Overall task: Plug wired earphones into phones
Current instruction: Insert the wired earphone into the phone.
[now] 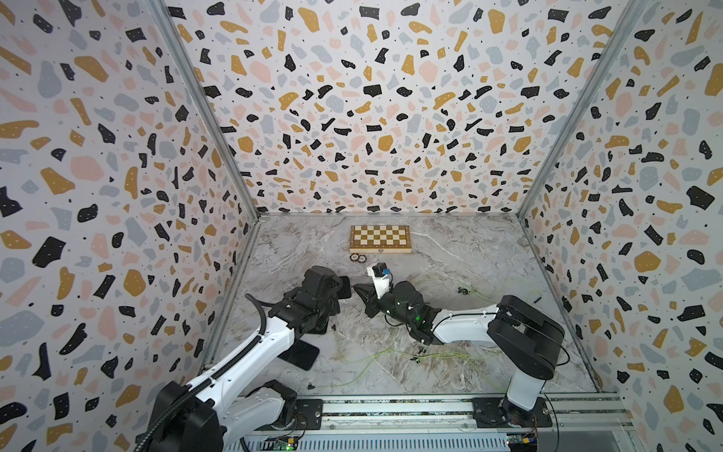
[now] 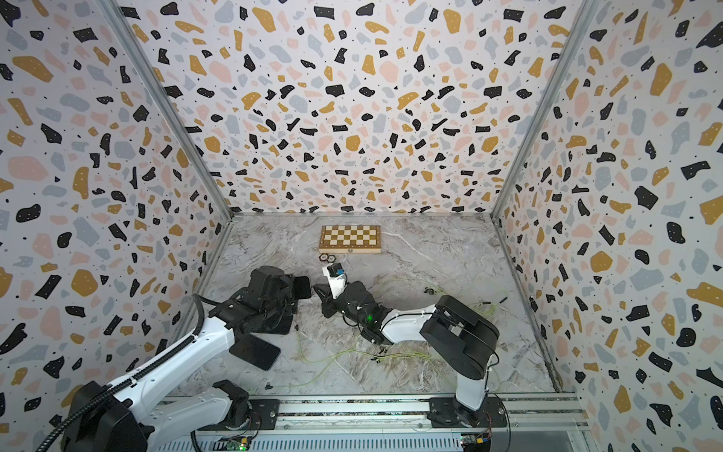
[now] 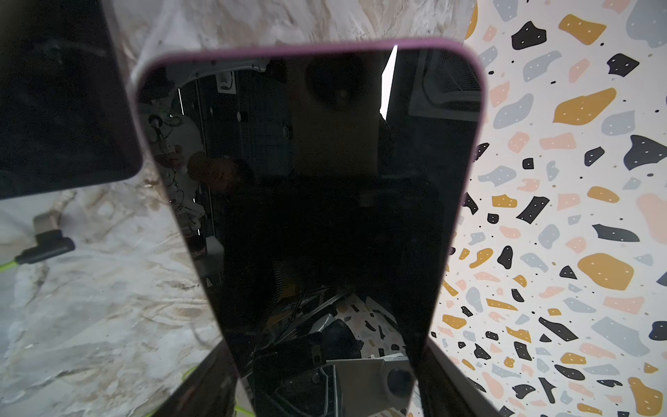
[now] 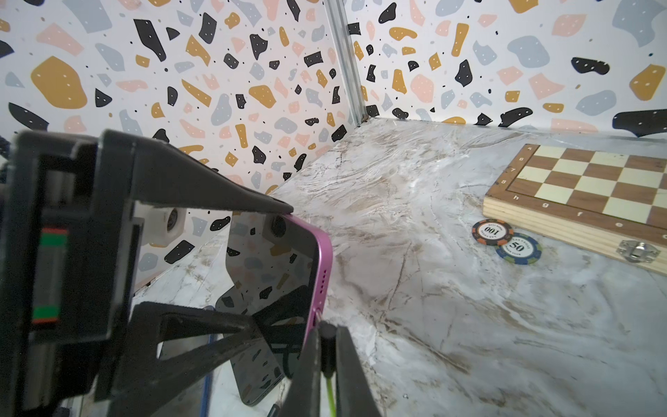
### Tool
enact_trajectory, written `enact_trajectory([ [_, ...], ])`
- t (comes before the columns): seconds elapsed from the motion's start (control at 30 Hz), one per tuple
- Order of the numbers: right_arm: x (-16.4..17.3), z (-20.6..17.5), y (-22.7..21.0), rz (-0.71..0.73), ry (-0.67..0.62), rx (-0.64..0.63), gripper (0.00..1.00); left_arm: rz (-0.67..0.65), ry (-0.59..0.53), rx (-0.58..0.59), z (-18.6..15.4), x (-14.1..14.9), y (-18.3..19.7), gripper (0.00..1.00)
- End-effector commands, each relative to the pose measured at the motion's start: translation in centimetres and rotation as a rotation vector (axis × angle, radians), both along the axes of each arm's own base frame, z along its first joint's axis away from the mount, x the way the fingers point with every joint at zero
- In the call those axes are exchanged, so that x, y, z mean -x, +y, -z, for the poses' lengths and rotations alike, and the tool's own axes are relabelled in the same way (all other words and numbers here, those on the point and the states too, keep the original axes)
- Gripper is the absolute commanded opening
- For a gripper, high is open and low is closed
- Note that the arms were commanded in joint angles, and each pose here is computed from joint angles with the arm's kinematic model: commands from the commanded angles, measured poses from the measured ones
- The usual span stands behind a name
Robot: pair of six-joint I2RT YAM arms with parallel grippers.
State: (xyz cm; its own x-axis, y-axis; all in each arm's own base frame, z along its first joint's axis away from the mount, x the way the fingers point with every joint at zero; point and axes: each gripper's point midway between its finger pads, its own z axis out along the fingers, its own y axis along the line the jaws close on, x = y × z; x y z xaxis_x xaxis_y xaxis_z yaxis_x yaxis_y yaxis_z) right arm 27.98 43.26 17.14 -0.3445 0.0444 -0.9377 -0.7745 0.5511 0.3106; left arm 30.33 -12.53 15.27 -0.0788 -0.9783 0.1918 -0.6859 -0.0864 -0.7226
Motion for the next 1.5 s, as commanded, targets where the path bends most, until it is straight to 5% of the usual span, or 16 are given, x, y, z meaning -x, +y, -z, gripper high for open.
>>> enact_trajectory([
  [0.0, 0.9, -1.7, 1.3, -0.061, -0.008, -0.038, 0.00, 0.021, -0.054, 0.048, -1.3, -0.6, -1.0, 0.71],
  [0.93, 0.8, -1.9, 0.8, -0.191, 0.132, -0.187, 0.00, 0.029, -0.142, 0.089, -3.3, -1.5, -1.5, 0.72],
  [1.47, 0.3, -0.8, 1.7, -0.166, 0.150, -0.109, 0.00, 0.067, -0.150, 0.089, -3.8, -1.6, -2.2, 0.72],
])
